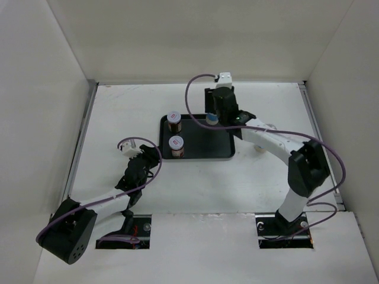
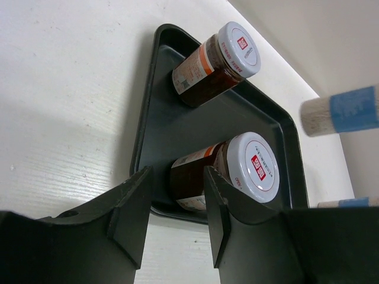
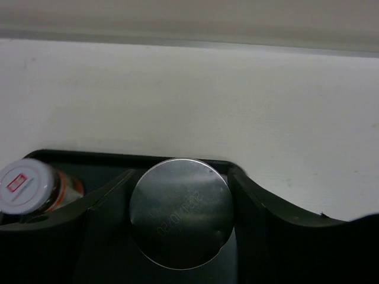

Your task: Organize the condiment bottles

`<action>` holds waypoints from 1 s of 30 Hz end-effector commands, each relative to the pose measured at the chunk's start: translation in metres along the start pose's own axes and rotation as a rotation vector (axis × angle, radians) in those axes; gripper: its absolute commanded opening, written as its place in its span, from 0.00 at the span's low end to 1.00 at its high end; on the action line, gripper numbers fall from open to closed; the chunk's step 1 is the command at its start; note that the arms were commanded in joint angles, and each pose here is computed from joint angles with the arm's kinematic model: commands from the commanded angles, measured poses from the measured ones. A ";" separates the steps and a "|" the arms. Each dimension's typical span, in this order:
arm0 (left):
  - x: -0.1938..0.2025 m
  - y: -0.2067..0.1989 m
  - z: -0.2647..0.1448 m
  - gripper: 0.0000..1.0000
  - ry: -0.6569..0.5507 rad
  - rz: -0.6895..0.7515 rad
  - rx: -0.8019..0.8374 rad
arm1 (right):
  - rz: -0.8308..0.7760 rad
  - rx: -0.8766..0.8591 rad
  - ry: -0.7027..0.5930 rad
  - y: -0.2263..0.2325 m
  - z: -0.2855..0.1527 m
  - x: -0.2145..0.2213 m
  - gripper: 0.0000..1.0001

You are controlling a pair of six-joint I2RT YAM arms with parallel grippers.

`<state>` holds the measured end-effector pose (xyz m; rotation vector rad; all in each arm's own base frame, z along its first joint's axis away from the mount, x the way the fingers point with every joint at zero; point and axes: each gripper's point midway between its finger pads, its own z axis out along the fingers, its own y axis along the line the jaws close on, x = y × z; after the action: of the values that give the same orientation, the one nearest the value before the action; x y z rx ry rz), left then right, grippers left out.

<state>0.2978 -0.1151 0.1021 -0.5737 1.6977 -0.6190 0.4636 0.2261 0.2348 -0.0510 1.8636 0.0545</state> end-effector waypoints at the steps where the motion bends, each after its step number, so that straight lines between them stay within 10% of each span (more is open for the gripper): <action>1: -0.013 -0.016 0.001 0.37 -0.042 -0.035 0.052 | 0.060 -0.097 -0.100 0.051 0.007 -0.029 0.55; 7: -0.014 -0.016 0.001 0.38 -0.042 -0.036 0.054 | 0.038 -0.168 -0.060 0.104 0.016 -0.003 0.59; 16: -0.013 -0.018 0.001 0.39 -0.034 -0.039 0.061 | 0.082 -0.161 -0.098 0.078 -0.026 -0.022 1.00; 30: -0.012 -0.022 0.001 0.41 -0.027 -0.045 0.074 | 0.177 0.541 0.033 -0.202 -0.119 0.074 1.00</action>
<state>0.2971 -0.1179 0.1059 -0.5663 1.6927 -0.6436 0.3601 0.0384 0.2477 0.4318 1.7352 -0.2058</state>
